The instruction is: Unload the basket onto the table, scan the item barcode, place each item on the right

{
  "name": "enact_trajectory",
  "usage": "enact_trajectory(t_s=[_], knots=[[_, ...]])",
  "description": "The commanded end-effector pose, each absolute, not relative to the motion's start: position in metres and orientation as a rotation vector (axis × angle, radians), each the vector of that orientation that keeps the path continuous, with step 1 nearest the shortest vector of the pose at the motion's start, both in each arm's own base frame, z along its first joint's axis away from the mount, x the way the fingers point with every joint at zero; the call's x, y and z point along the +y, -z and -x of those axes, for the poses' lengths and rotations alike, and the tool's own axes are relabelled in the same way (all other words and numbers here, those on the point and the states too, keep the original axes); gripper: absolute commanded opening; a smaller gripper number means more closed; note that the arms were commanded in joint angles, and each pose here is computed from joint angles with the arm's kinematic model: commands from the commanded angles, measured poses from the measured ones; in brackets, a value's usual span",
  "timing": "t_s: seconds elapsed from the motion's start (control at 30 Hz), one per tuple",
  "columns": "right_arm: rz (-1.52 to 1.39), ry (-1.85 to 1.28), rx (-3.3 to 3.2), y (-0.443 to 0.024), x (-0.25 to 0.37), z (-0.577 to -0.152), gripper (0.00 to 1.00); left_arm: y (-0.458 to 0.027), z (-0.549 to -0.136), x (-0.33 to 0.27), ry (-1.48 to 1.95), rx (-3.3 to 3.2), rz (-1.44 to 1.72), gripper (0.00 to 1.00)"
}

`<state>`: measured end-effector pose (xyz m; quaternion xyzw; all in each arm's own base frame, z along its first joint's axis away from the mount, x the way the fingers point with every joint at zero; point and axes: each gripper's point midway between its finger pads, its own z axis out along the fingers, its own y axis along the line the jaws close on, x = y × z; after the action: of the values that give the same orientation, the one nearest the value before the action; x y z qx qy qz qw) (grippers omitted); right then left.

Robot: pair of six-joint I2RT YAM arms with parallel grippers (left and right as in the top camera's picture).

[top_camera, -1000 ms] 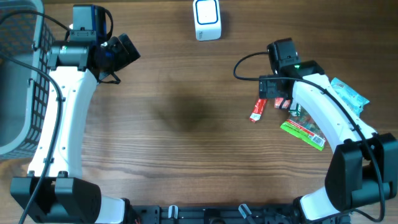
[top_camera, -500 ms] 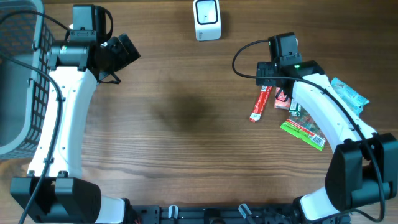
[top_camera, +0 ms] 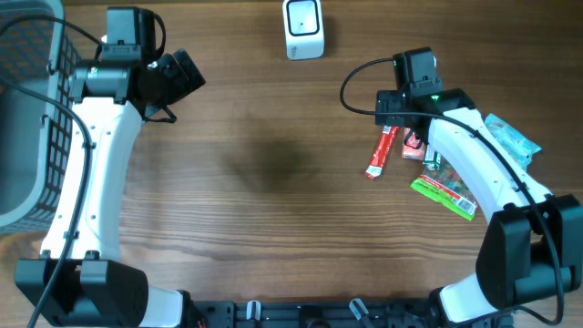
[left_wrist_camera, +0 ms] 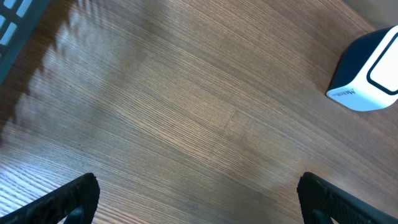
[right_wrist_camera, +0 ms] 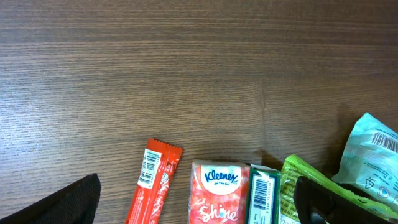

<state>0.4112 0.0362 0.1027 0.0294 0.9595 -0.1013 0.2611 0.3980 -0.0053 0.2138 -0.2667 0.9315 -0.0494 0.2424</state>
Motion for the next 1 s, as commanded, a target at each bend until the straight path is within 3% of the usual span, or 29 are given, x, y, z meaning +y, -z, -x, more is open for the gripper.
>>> enact_trajectory(t_s=[0.0, 0.2, 0.33, 0.6, 0.97], knots=[[-0.094, 0.263, 2.590, -0.105, 0.036, -0.412, 1.00, -0.214, -0.397, -0.003, 0.130, 2.542, 0.730, 1.00], [-0.095, 0.261, 2.585, -0.106, 0.036, -0.412, 1.00, -0.214, -0.397, -0.003, 0.130, 2.542, 0.730, 1.00], [-0.108, 0.231, 2.513, -0.136, 0.036, -0.412, 1.00, -0.214, -0.397, -0.003, 0.130, 2.542, 0.730, 1.00], [-0.169, 0.095, 2.144, -0.282, 0.028, -0.375, 1.00, -0.214, -0.397, -0.003, 0.130, 2.542, 0.730, 1.00], [-0.222, -0.038, 1.725, -0.415, 0.004, -0.267, 1.00, -0.214, -0.397, -0.003, 0.130, 2.542, 0.730, 1.00]])
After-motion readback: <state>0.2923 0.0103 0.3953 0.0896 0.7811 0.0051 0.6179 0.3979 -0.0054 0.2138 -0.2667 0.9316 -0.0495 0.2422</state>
